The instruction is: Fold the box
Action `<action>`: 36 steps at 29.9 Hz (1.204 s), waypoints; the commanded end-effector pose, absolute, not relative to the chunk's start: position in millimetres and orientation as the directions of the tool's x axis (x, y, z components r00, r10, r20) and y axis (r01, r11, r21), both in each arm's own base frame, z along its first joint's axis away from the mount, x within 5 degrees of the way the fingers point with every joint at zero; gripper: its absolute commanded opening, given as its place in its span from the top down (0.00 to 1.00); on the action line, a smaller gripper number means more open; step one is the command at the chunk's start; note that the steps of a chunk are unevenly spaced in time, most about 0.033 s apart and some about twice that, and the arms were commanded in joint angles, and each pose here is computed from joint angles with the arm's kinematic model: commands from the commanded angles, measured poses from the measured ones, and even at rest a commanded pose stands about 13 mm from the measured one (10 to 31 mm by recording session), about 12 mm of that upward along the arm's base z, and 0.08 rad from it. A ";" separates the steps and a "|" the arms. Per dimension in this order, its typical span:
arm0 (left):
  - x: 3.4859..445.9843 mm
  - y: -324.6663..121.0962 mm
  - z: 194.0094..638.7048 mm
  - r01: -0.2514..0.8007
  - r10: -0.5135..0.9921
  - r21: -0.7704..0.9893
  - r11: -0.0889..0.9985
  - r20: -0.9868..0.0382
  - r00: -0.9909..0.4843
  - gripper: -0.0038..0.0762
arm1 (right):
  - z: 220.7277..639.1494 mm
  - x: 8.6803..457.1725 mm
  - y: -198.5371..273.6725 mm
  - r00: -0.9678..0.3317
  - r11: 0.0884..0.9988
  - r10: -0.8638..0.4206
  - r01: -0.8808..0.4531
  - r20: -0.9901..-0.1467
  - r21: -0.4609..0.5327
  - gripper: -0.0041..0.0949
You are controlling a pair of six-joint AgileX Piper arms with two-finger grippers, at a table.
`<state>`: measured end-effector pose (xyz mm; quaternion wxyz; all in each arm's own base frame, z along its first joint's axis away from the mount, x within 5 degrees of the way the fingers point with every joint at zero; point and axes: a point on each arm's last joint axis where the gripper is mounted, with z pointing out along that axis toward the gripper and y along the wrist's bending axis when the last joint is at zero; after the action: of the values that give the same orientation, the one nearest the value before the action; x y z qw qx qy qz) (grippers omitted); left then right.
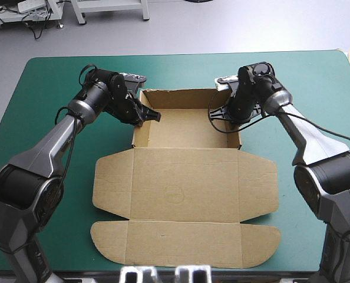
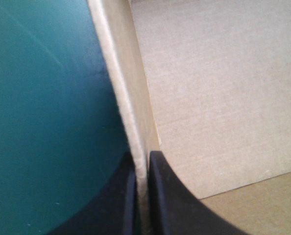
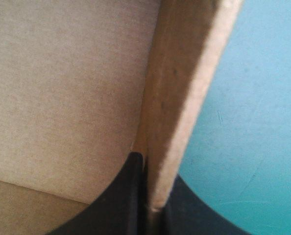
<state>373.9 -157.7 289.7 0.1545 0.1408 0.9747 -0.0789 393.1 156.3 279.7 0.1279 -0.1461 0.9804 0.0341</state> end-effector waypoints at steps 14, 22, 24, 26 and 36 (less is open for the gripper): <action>372.2 -162.5 312.3 0.387 0.350 -0.091 0.918 -0.273 -0.896 0.68 | 298.1 381.8 164.9 -0.817 0.858 -0.511 -0.504 -0.268 -0.099 0.57; 376.6 -161.3 341.9 0.377 0.328 -0.065 0.924 -0.371 -0.869 0.55 | 325.0 370.1 161.3 -0.797 0.859 -0.506 -0.499 -0.329 -0.114 0.57; 375.2 -160.7 357.2 0.380 0.321 -0.065 0.923 -0.416 -0.851 0.55 | 339.1 364.3 156.5 -0.782 0.858 -0.509 -0.494 -0.358 -0.141 0.57; 371.8 -158.9 377.2 0.383 0.312 -0.061 0.922 -0.473 -0.824 0.55 | 353.4 358.0 151.0 -0.767 0.858 -0.511 -0.485 -0.387 -0.170 0.57; 324.3 -136.1 467.0 0.384 0.261 -0.029 0.923 -0.686 -0.679 0.55 | 415.6 320.1 128.1 -0.708 0.884 -0.463 -0.413 -0.533 -0.219 0.57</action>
<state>361.1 -149.1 420.5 0.3169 0.1819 0.9280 -0.0728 342.4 141.5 376.4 0.2520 -0.2492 0.9343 -0.0389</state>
